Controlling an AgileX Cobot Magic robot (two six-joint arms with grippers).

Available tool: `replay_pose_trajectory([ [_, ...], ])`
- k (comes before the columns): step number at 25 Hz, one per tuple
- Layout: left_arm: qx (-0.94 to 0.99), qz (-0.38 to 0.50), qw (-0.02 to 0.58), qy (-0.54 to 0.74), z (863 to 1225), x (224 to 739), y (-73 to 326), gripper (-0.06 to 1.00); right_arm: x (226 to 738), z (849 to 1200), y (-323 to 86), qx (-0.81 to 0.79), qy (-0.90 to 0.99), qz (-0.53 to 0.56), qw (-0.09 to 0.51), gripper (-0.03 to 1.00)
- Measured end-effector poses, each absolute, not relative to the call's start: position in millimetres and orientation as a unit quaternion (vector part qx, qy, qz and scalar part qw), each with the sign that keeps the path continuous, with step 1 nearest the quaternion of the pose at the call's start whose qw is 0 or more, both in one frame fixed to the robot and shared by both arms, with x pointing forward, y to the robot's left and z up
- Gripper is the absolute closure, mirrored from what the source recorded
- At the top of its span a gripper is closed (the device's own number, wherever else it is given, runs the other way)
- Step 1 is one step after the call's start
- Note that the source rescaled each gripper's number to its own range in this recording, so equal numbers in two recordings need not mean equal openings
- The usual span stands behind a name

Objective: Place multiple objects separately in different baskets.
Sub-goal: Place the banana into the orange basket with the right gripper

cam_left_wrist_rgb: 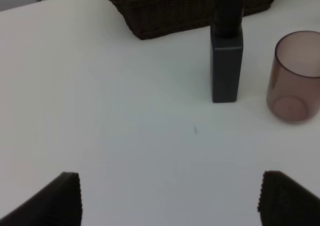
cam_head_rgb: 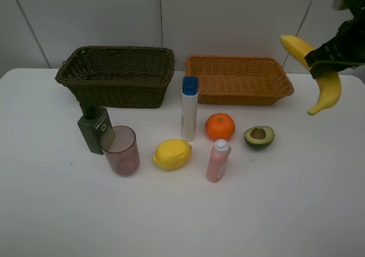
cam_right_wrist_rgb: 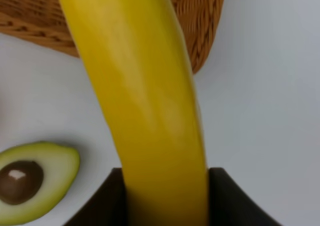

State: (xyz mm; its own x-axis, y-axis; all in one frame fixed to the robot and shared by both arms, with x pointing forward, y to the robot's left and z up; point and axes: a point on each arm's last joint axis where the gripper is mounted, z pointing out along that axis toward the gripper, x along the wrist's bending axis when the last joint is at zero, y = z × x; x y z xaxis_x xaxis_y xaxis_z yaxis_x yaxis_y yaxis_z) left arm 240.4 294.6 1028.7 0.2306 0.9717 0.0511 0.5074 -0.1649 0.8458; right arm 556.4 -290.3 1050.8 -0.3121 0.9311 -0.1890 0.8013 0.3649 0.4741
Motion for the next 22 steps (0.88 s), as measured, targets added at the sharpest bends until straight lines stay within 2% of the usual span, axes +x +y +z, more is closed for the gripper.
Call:
replay_pose_trajectory([
  [3,0.694,0.318,0.366,0.533,1029,240,295,0.0,570,1056,-287,0.512,0.813,0.16,0.225,0.81],
  [10,0.694,0.318,0.366,0.533,1029,240,295,0.0,616,1038,-278,0.45,0.853,0.165,0.207,0.81],
  [22,0.694,0.318,0.366,0.533,1029,240,295,0.0,686,1006,-220,0.313,0.911,0.114,0.244,0.81],
])
